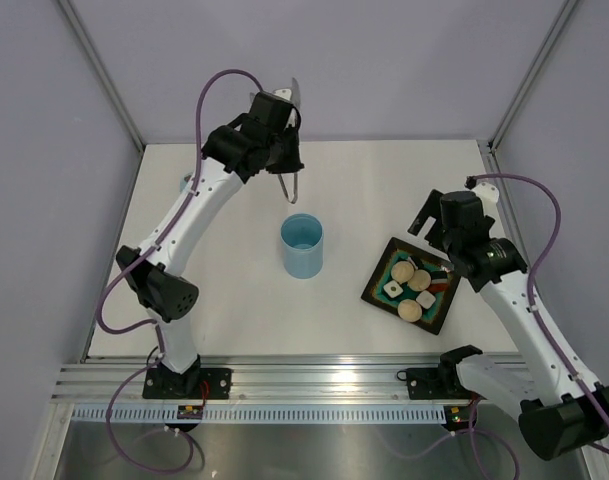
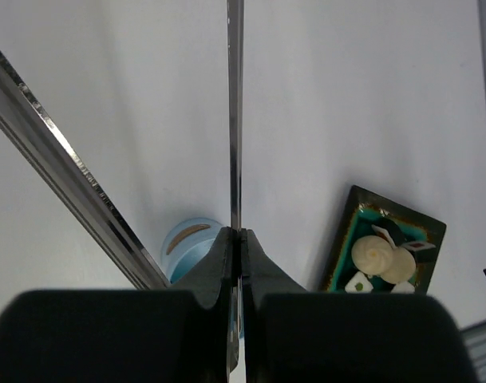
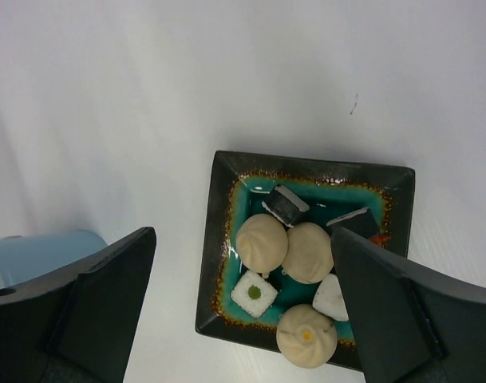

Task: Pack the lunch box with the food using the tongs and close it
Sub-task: Place the clamp at the center of the board.

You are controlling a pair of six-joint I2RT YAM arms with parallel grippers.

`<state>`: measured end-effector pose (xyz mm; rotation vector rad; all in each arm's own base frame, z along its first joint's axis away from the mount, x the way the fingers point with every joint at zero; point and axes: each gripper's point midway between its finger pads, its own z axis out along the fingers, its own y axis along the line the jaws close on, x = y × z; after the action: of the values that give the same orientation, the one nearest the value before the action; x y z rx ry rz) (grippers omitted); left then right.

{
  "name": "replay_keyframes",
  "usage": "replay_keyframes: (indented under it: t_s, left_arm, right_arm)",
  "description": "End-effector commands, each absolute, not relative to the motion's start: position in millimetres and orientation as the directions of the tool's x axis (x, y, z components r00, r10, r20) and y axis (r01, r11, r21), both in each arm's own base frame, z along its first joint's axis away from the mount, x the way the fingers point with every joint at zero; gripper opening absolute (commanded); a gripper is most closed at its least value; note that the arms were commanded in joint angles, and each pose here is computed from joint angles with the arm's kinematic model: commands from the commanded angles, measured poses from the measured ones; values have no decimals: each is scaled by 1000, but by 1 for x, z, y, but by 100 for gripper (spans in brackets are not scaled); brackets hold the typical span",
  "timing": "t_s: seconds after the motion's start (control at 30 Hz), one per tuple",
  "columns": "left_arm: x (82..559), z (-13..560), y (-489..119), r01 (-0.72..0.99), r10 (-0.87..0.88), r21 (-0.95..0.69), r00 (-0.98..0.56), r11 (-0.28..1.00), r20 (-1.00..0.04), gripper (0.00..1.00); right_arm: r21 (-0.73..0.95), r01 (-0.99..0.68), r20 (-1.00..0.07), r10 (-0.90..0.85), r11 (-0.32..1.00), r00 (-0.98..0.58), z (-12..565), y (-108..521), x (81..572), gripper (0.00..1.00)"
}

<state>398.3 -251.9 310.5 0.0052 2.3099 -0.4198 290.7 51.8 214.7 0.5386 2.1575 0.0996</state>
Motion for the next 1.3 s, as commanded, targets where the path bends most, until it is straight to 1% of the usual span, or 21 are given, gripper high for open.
replay_keyframes:
  t_s: [0.0,0.17,0.33,0.4,0.57,0.7,0.73,0.8,0.83,0.87,0.93,1.03,1.07,1.27]
  left_arm:
    - [397,334,-302,319,-72,-357,-650,878,-756,0]
    - [381,330,-337,454,31,-336,-630,825,-776,0]
    - [367,326,-360,552,118,-302,-599,777,-792,0]
    - [366,322,-366,567,136,-292,-594,770,-793,0]
    - [380,305,-382,543,110,-313,-610,779,-785,0]
    - [406,290,-402,501,51,-333,-608,799,-792,0]
    - [413,276,-409,487,50,-330,-615,809,-787,0]
    - [430,276,-416,460,4,-335,-594,822,-805,0]
    - [440,262,-419,439,4,-321,-595,839,-804,0]
    - [447,267,-421,426,-22,-327,-581,843,-813,0]
    - [459,259,-423,400,-42,-318,-566,860,-824,0]
    - [474,231,-423,335,-65,-306,-573,891,-817,0]
    - [476,214,-425,323,-59,-303,-591,897,-805,0]
    - [478,162,-431,280,-43,-290,-647,915,-761,0]
  right_arm:
    - [290,440,-808,464,850,-364,242,23,280,99]
    - [315,465,-821,483,827,-303,248,13,269,99]
    - [315,481,-817,492,818,-302,246,11,268,100]
    - [320,482,-816,495,816,-297,246,11,268,99]
    - [336,483,-816,506,808,-278,249,10,266,99]
    - [333,488,-816,506,807,-280,247,8,262,100]
    - [335,490,-814,509,805,-280,246,8,261,100]
    - [329,496,-809,511,803,-290,244,7,257,99]
    - [332,496,-807,514,802,-292,244,7,255,100]
    - [331,498,-803,517,801,-297,242,7,252,99]
    - [337,503,-794,527,796,-302,241,7,249,99]
    - [351,501,-789,538,791,-297,240,8,245,100]
    - [352,502,-788,539,790,-298,238,8,245,100]
    - [332,499,-777,532,800,-337,230,12,246,99]
